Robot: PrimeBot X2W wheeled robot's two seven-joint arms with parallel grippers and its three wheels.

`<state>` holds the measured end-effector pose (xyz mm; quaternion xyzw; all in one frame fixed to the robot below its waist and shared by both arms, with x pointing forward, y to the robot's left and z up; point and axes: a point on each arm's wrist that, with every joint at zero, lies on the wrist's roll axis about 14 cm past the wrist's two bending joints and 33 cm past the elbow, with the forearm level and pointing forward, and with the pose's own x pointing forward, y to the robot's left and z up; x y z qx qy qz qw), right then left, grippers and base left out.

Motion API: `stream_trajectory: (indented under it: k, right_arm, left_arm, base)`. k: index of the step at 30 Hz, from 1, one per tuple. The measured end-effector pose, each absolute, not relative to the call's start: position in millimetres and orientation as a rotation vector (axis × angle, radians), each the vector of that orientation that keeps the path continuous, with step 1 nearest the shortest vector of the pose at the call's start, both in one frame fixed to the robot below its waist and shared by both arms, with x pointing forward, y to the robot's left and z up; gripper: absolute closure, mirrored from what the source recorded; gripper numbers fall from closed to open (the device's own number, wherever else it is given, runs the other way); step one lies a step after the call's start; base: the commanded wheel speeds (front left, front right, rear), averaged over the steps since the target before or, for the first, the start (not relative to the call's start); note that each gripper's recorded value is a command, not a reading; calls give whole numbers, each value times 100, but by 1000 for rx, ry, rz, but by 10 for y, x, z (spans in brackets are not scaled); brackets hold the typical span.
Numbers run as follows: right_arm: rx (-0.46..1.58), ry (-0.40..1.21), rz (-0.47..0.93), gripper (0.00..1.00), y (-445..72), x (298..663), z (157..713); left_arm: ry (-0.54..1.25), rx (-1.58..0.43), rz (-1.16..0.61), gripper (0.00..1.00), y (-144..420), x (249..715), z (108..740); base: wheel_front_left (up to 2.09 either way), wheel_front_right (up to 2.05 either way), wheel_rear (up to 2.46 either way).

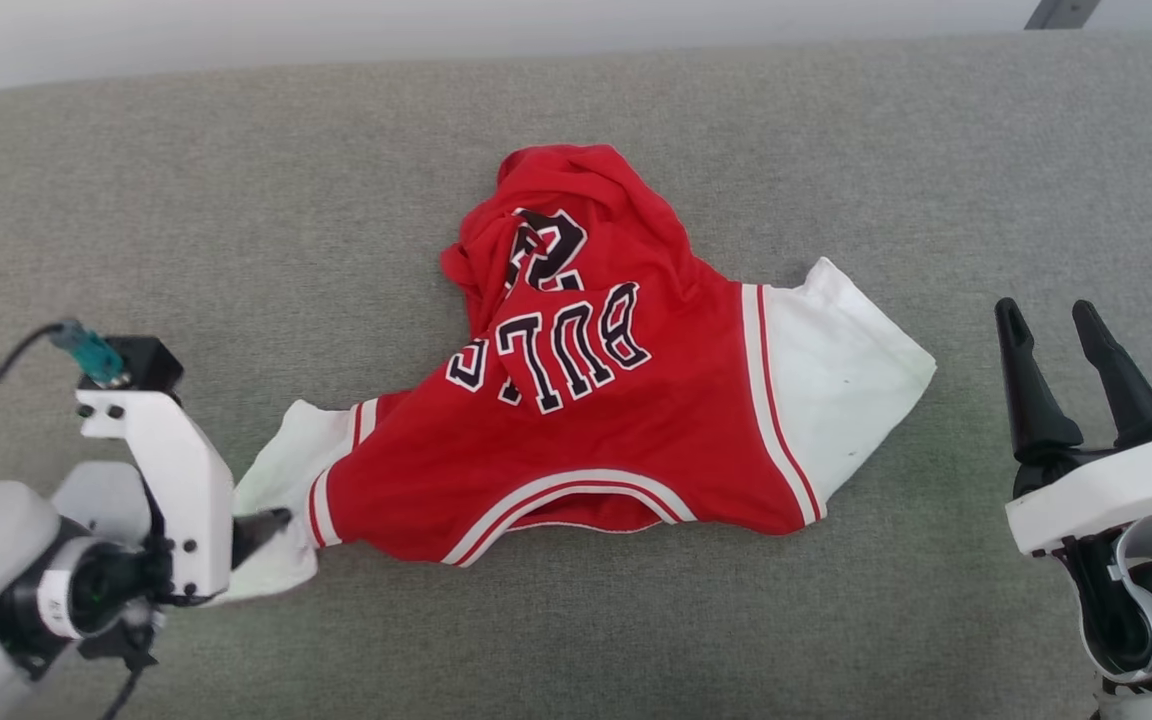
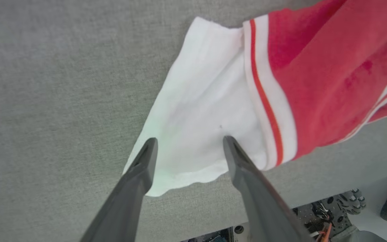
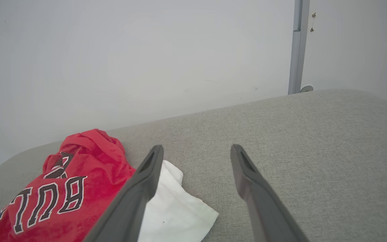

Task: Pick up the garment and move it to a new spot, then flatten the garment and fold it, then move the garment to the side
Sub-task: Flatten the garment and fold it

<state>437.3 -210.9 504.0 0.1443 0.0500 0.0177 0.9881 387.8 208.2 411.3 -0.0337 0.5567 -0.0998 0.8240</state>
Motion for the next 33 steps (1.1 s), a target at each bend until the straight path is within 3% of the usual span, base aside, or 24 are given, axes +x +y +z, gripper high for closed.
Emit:
stream_trajectory:
  k: [22,23,33]
  right_arm:
    - [269,171,78,0,-2024,4360,4938]
    - [264,182,88,0,-2002,4366,4920]
    - [176,394,197,0,-1825,4484,4528]
  left_arm:
    - [1255,-34,-111,0,2291,3726,3535]
    - [1262,-34,-122,100,2277,3724,3530]
    - [1251,-90,-115,100,2278,3726,3431]
  base:
    - [0,0,0]
    - [0,0,0]
    - [0,0,0]
